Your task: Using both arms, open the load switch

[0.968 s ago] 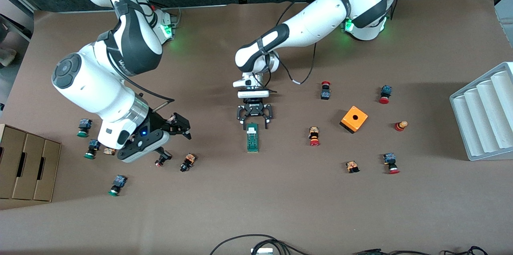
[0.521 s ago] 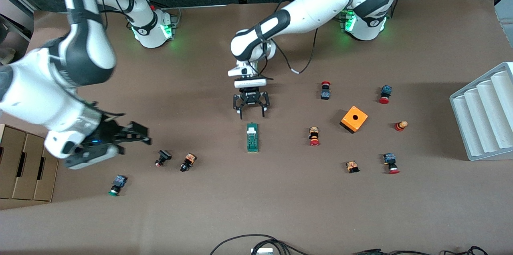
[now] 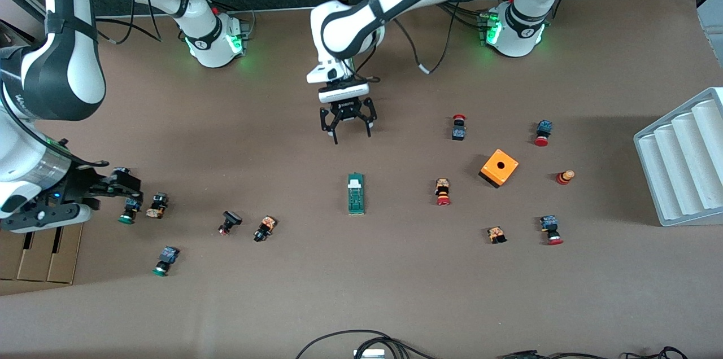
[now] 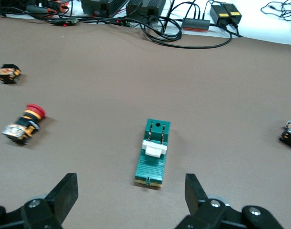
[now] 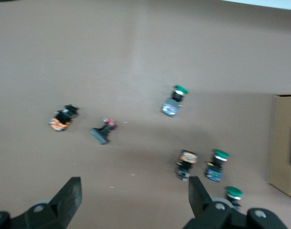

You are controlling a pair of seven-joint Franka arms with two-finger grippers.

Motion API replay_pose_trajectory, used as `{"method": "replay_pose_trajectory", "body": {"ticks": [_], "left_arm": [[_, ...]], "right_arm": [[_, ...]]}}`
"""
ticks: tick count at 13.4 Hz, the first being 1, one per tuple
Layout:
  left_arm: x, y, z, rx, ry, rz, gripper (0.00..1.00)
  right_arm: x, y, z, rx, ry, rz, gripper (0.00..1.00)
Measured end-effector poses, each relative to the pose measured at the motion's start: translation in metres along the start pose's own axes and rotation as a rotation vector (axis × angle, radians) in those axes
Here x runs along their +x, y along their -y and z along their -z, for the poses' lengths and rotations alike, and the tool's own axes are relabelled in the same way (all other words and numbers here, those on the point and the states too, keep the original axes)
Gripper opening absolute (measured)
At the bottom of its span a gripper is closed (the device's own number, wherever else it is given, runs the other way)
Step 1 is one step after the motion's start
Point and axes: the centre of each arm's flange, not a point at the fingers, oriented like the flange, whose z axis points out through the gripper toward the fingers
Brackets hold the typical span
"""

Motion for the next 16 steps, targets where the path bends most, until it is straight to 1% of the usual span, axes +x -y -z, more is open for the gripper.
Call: {"method": "replay_pose_trajectory", "body": {"ticks": [1, 4, 6, 9, 11, 14, 16], "left_arm": [[0.019, 0.002, 0.012, 0.008, 0.021, -0.006, 0.99], [0.072, 0.015, 0.035, 0.039, 0.095, -0.025, 0.99], [0.104, 0.028, 0.037, 0.066, 0.152, -0.037, 0.99], [0.153, 0.050, 0.038, 0.093, 0.232, -0.034, 1.00], [0.188, 0.070, 0.034, 0.107, 0.283, -0.034, 1.00], [0.241, 0.109, 0.007, 0.131, 0.366, -0.044, 1.00], [0.272, 0.137, -0.007, 0.124, 0.431, -0.068, 1.00]], "right_arm": [[-0.002, -0.008, 0.003, -0.014, -0.002, -0.007, 1.00], [-0.008, -0.035, 0.010, -0.009, -0.013, -0.046, 1.00], [-0.012, -0.049, 0.014, -0.004, -0.020, -0.065, 1.00], [-0.013, -0.049, 0.017, -0.002, -0.025, -0.065, 1.00], [-0.013, -0.046, 0.019, 0.006, -0.029, -0.058, 1.00], [-0.013, -0.045, 0.021, 0.011, -0.033, -0.051, 1.00], [-0.013, -0.045, 0.023, 0.011, -0.037, -0.049, 1.00]]}}
